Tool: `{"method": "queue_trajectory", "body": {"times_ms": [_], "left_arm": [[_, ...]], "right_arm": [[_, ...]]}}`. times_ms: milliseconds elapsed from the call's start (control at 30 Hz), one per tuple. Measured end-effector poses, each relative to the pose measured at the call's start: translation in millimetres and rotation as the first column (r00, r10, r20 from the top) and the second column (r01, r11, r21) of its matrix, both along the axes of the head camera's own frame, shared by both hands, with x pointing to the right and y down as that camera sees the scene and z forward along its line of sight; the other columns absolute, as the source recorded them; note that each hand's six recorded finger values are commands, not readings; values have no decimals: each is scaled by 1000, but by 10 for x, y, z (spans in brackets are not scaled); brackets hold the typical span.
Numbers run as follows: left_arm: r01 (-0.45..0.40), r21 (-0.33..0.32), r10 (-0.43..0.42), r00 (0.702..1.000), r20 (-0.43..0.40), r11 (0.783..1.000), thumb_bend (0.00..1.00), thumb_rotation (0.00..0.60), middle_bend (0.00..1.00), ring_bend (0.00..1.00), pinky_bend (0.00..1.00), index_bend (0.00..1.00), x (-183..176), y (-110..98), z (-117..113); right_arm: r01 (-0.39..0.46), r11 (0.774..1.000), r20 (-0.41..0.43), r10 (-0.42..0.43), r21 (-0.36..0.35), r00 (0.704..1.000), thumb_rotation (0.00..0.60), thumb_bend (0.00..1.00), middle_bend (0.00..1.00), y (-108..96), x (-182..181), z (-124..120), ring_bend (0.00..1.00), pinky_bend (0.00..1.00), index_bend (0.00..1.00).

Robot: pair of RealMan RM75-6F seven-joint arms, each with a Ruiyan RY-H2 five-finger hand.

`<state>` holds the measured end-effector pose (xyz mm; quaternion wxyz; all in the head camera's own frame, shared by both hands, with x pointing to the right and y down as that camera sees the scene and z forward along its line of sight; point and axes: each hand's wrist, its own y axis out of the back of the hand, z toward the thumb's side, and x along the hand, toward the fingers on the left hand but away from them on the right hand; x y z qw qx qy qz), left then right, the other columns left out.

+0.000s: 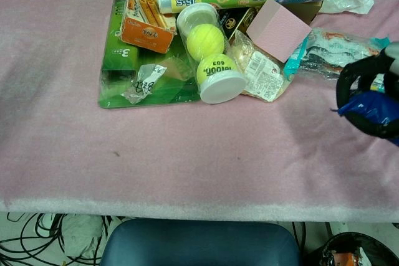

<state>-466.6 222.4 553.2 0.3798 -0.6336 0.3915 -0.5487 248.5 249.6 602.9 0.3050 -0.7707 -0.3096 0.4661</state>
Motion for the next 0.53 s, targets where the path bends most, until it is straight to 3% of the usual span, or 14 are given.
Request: {"method": "queue_trajectory", "body": {"times_ms": [333, 533], "left_arm": [[-19, 3, 19, 1000, 8, 1000, 0, 600, 0, 0, 0, 0, 41, 12, 2], [-19, 2, 19, 1000, 12, 1000, 0, 600, 0, 0, 0, 0, 40, 19, 5]], "right_arm": [[-94, 976, 126, 70, 196, 990, 600, 694, 698, -450, 265, -728, 670, 716, 768], [-125, 966, 165, 88, 227, 982, 600, 695, 697, -554, 274, -874, 670, 716, 768]]}}
